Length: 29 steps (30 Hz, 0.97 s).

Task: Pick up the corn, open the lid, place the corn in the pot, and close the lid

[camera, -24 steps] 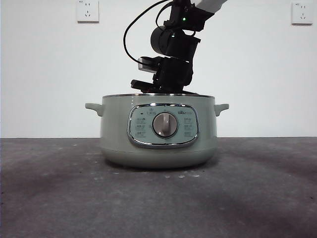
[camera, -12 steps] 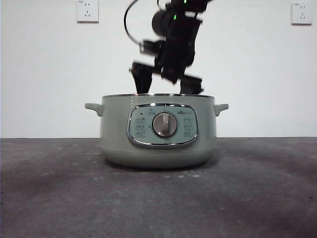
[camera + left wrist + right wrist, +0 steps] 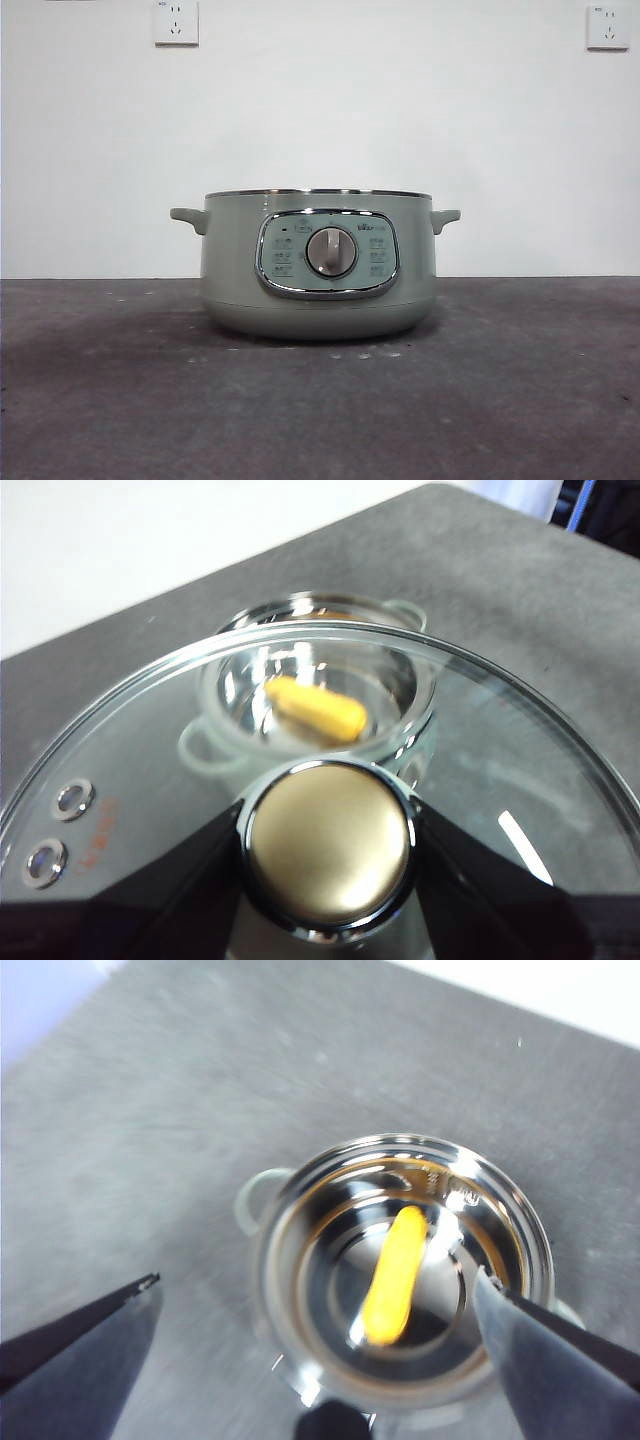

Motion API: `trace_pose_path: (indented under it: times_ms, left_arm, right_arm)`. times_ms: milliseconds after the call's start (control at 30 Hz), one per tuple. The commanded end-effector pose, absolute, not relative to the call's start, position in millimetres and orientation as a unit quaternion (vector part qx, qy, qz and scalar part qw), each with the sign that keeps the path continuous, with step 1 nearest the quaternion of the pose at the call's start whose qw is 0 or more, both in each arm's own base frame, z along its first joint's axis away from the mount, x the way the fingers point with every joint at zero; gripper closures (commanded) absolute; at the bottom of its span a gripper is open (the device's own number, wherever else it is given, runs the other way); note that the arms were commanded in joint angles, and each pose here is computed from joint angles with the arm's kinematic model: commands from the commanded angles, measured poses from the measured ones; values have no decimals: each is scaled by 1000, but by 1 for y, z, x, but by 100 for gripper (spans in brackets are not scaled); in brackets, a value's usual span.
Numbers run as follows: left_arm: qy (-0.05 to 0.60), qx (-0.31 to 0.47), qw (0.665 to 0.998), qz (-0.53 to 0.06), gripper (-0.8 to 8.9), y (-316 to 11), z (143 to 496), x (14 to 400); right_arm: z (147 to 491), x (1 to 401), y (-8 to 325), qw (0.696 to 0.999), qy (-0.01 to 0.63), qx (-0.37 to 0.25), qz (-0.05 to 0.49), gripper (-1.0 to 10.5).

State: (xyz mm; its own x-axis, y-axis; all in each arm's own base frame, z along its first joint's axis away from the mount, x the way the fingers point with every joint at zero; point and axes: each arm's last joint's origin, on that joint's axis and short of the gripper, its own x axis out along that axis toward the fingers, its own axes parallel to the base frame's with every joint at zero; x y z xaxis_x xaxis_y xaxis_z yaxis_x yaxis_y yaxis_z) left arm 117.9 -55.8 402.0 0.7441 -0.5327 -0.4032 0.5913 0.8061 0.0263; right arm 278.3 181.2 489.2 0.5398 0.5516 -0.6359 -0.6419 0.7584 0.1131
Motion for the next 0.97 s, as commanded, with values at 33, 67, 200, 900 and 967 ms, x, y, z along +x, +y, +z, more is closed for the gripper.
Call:
trace_pose_path:
  times_ms: [33, 67, 200, 900, 967]
  left_arm:
    - [140, 73, 930, -331, 821, -64, 413, 134]
    - [137, 72, 930, -333, 821, -70, 412, 147]
    - [147, 75, 923, -348, 821, -98, 403, 195]
    - [208, 91, 900, -372, 821, -196, 350, 351]
    - [212, 91, 899, -372, 821, -199, 343, 357]
  right_arm:
    - [498, 241, 161, 869, 346, -73, 346, 413]
    - [500, 224, 150, 869, 345, -76, 347, 413]
    - [491, 155, 106, 867, 348, -81, 348, 414]
    - [371, 13, 14, 875, 373, 16, 309, 414]
    - [368, 11, 13, 875, 373, 21, 307, 414]
